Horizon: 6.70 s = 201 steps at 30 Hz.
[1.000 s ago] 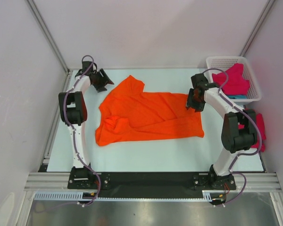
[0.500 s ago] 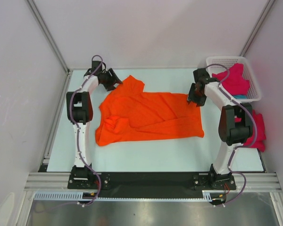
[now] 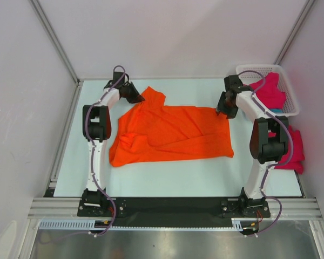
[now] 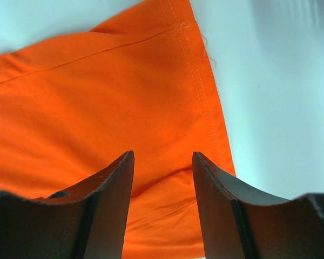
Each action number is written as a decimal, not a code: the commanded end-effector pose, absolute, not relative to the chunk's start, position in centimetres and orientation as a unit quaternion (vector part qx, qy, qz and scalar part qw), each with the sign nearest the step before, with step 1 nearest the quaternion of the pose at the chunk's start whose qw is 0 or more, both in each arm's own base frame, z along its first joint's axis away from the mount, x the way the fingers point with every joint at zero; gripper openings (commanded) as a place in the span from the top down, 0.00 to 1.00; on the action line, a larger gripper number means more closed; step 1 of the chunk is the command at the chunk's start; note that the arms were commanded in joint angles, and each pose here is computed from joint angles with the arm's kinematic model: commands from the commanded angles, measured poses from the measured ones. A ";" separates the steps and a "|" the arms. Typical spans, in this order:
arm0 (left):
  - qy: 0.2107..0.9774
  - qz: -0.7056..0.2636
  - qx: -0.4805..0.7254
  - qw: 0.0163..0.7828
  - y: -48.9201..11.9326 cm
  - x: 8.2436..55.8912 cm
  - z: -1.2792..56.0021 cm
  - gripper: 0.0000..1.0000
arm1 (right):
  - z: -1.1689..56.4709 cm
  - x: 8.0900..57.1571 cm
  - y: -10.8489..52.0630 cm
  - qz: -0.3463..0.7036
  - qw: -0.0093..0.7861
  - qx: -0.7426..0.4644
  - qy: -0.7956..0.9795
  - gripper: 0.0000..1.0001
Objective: Fold and stack the t-shirts
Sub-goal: Fold the other side of the tshirt into a rectangle
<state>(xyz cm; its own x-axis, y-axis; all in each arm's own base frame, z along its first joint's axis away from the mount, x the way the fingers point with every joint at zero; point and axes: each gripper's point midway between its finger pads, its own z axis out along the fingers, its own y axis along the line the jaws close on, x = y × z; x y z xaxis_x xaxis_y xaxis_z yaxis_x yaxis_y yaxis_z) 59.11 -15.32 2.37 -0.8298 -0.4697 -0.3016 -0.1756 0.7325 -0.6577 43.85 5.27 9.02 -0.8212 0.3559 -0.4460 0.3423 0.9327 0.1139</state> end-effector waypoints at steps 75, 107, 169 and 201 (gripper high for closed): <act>0.932 -0.100 -0.106 0.331 -11.8 45.6 11.4 0.15 | 11.5 35.8 6.3 0.043 0.257 0.153 0.953 0.47; 0.955 -0.084 -0.129 0.256 -11.1 45.7 5.0 0.41 | 11.2 35.4 5.4 0.032 0.252 0.160 0.954 0.48; 0.948 -0.067 -0.127 0.285 -10.7 28.9 9.9 0.21 | 11.0 34.0 6.0 0.040 0.250 0.154 0.955 0.48; 0.954 -0.110 -0.075 0.271 -17.1 31.5 5.6 0.31 | 10.7 33.1 5.4 0.022 0.246 0.155 0.956 0.48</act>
<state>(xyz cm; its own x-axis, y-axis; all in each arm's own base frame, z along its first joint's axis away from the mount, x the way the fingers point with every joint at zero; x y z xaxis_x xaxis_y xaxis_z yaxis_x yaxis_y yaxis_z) 30.75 -16.74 2.67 -0.8790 -0.1763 -0.4430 -0.0731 0.9680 -0.2401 33.12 5.59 10.05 -0.8434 0.3140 -0.4360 0.2906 0.9491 0.1213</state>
